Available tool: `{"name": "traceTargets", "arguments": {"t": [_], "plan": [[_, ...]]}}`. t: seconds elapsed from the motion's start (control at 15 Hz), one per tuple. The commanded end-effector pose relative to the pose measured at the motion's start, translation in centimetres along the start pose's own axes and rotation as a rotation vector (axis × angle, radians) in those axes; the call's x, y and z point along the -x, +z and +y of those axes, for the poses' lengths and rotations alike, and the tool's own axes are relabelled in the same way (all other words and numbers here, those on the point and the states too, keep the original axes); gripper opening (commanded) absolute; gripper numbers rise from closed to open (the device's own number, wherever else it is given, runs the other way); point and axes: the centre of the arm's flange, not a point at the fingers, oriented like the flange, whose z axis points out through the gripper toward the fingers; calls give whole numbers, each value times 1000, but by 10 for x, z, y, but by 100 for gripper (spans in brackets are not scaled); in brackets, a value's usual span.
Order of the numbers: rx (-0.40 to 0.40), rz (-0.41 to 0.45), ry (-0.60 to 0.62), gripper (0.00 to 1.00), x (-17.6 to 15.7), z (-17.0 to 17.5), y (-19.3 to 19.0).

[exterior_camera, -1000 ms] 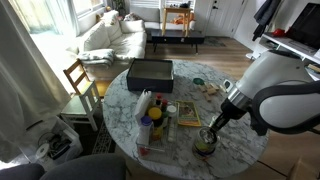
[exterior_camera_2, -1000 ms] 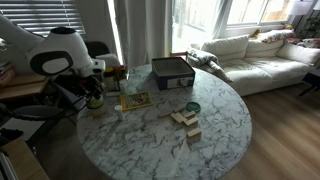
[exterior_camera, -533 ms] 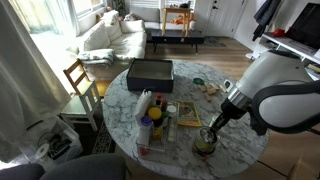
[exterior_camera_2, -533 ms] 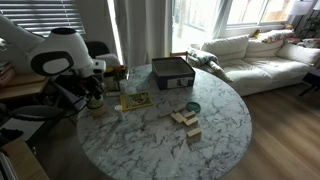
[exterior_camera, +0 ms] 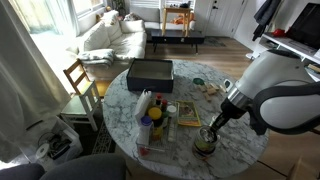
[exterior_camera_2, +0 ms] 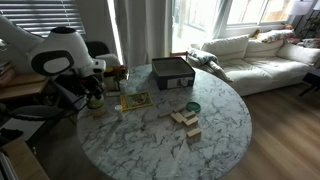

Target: Put the lid on the can on the table then put the other can on top

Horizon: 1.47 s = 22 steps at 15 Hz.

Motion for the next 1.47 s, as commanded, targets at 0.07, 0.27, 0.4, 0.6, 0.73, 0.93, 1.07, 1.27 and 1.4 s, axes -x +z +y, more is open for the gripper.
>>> {"name": "traceTargets", "arguments": {"t": [0.07,0.27,0.4,0.6,0.73,0.93,1.07,1.27,1.4], "plan": [[4,-4,-4,3,4,5,-7],[-2,-12,-3,3,5,6,-8],[-9,-13,-3,3,5,7,-7],[-10,-1,-2,3,4,7,-9],[-6,3,-6,3,4,7,-12],[-9,4,-18,3,5,5,-18],[-22,3,-33,3,4,2,-20],[-30,-19,-62,3,4,-1,-17],[-35,-31,-72,3,3,-4,-10]]}}
